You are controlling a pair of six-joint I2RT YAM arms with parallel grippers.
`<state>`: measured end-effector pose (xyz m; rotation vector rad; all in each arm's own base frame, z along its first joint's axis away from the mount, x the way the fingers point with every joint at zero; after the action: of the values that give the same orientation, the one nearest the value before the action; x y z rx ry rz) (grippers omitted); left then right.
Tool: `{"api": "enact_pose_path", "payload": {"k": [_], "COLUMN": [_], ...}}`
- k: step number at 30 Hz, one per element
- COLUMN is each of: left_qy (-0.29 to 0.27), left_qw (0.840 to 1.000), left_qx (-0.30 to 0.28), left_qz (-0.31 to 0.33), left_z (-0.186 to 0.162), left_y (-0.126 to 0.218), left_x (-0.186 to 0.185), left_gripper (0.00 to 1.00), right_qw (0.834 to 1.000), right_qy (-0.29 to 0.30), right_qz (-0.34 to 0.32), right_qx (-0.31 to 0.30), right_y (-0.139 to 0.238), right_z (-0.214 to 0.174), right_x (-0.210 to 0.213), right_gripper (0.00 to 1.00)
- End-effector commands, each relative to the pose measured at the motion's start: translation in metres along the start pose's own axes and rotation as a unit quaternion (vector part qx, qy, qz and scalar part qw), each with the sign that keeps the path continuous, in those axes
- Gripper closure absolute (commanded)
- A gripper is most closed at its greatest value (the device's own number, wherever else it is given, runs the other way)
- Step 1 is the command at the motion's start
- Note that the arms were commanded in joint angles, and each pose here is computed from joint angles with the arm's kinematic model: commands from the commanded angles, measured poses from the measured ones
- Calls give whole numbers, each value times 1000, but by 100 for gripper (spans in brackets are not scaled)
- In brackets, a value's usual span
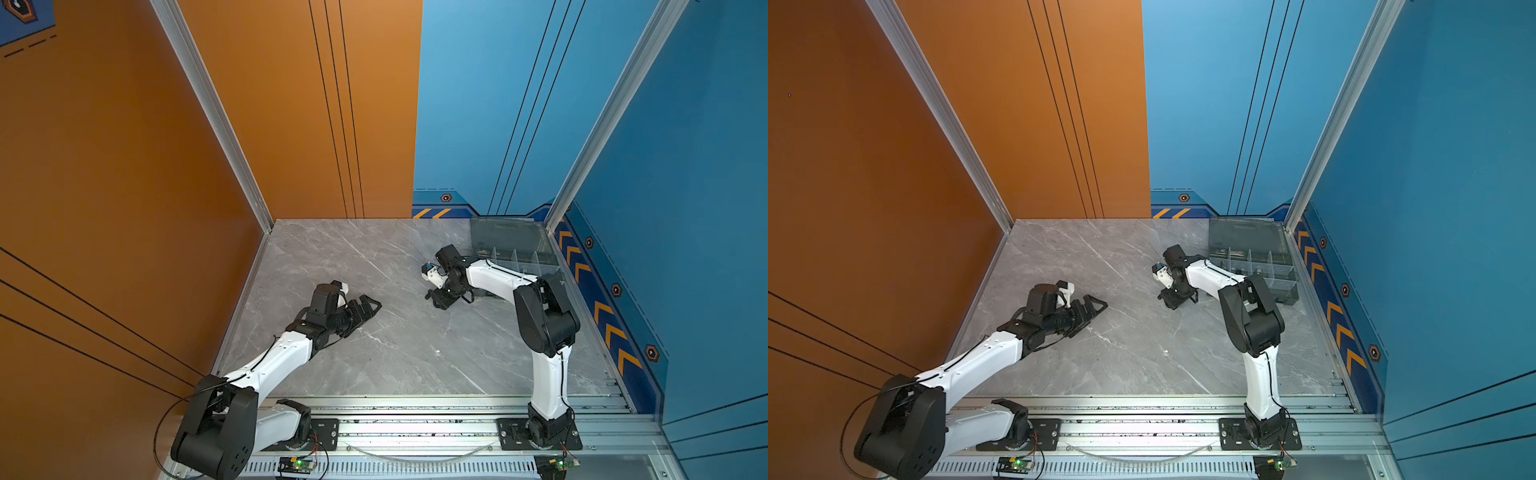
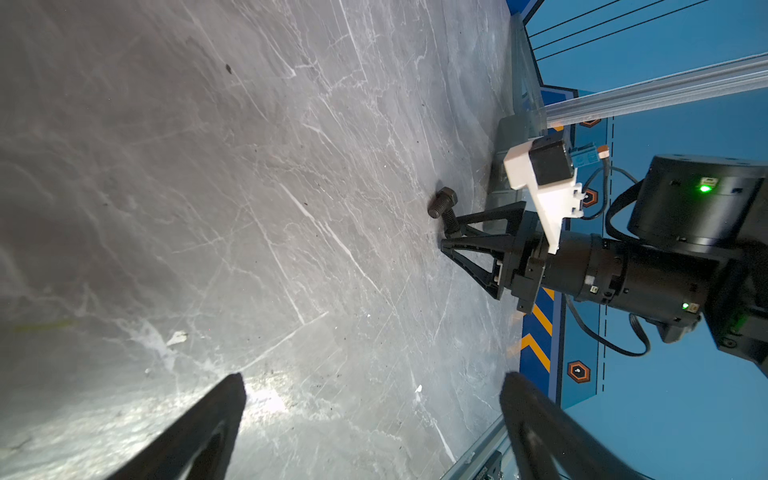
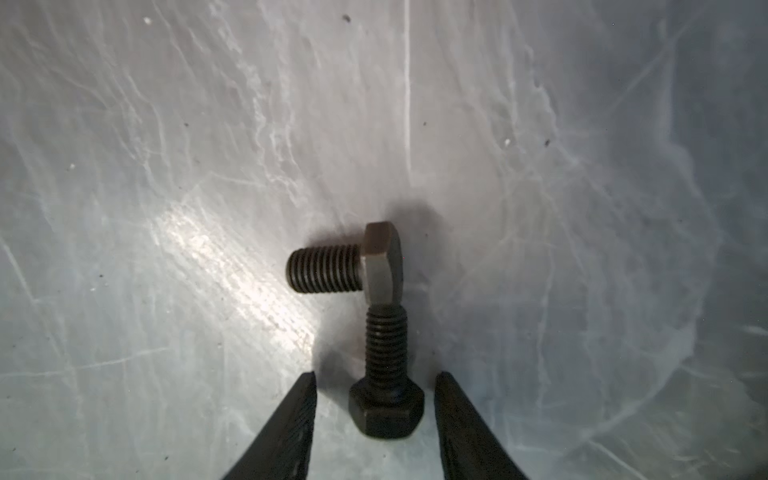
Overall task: Sort the screws and nuts into containers
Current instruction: 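Lower the right gripper onto the upright black hex bolt and close it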
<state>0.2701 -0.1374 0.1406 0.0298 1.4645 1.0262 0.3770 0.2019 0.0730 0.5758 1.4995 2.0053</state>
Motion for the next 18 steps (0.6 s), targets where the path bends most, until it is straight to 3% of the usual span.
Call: {"api": "enact_pose_path", "payload": {"k": [1, 18], "left_qy": [-4, 1], "left_qw": [1000, 1000], "left_qx": [-2, -4], "left_qz": [-6, -6], "left_z": [-1, 1], "left_y": [4, 4], "left_x": [1, 5], "left_gripper": [2, 2], "right_qw": [1000, 1000], "right_qy": [-3, -18], "right_qz": [-10, -3], "right_qx": [13, 15], "right_y": [-1, -3], "right_z": [-1, 0], "right_x": [-2, -2], "right_gripper": [54, 69]}}
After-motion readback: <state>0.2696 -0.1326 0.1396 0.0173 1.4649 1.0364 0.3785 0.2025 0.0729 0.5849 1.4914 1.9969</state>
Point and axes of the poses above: each gripper's point midway between its finger pads, its own y axis back along the fingers, its own x axis along the line the jaws close on, z = x × y, the point moved 5 cm from there along y, back along the fingers, and after that the axes turned 6 degrees about y, right-handed, at the moved point
